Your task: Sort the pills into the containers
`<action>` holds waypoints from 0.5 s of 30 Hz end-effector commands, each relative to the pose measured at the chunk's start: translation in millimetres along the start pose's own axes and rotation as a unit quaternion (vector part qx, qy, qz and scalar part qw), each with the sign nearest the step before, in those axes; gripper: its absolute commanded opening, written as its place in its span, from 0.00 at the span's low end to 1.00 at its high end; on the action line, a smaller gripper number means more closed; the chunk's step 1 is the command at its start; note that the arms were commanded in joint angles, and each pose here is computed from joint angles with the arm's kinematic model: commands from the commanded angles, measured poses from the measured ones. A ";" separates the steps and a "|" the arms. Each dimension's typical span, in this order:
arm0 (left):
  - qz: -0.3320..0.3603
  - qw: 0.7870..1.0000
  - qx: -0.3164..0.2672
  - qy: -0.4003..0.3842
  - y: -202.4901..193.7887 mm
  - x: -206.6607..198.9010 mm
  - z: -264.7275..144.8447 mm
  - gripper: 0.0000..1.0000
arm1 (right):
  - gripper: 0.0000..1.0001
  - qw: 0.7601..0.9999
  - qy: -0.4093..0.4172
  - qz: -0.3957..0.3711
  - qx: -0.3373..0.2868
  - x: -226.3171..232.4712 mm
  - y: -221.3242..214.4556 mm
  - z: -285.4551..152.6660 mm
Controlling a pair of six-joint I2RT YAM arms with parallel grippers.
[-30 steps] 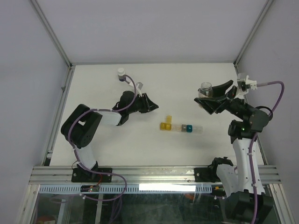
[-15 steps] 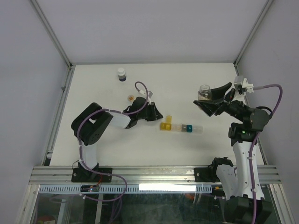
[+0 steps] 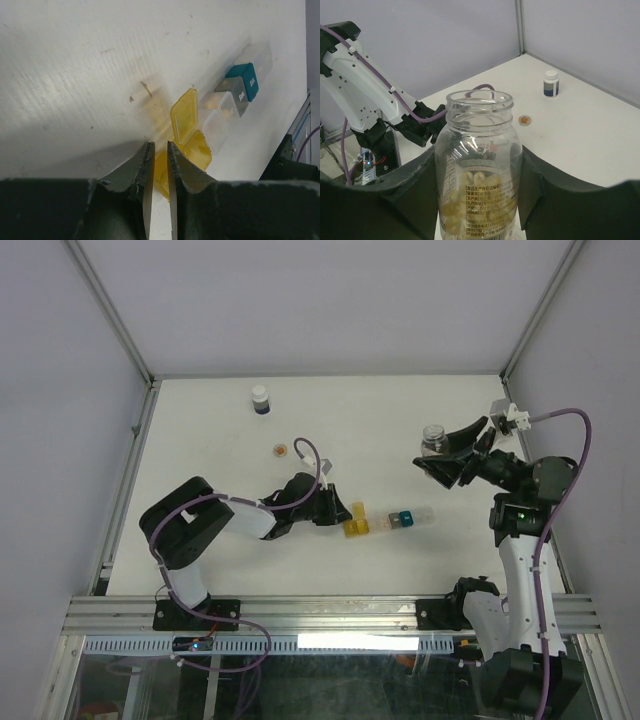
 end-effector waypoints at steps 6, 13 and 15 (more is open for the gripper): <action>0.026 0.995 -0.089 -0.028 25.7 -30.9 -40.4 0.21 | 0.00 0.993 0.059 -0.066 0.079 6.5 -12.2 -3.3; 0.119 0.967 -0.210 -0.081 62.4 -62.9 -117.3 0.43 | 0.00 0.981 0.096 -0.107 0.130 -7.0 -48.1 6.2; 0.163 0.948 -0.254 -0.104 73.8 -74.5 -139.9 0.60 | 0.00 0.975 0.102 -0.131 0.151 -11.4 -62.0 11.8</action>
Point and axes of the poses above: each gripper's point midway between its finger pads, its own z axis out along the fingers, its own x axis along the line the jaws close on, y = z × x, the point moved 5 cm from there along -z, back along the fingers, and after that the axes turned 11 degrees about z, right-handed, at the moved point
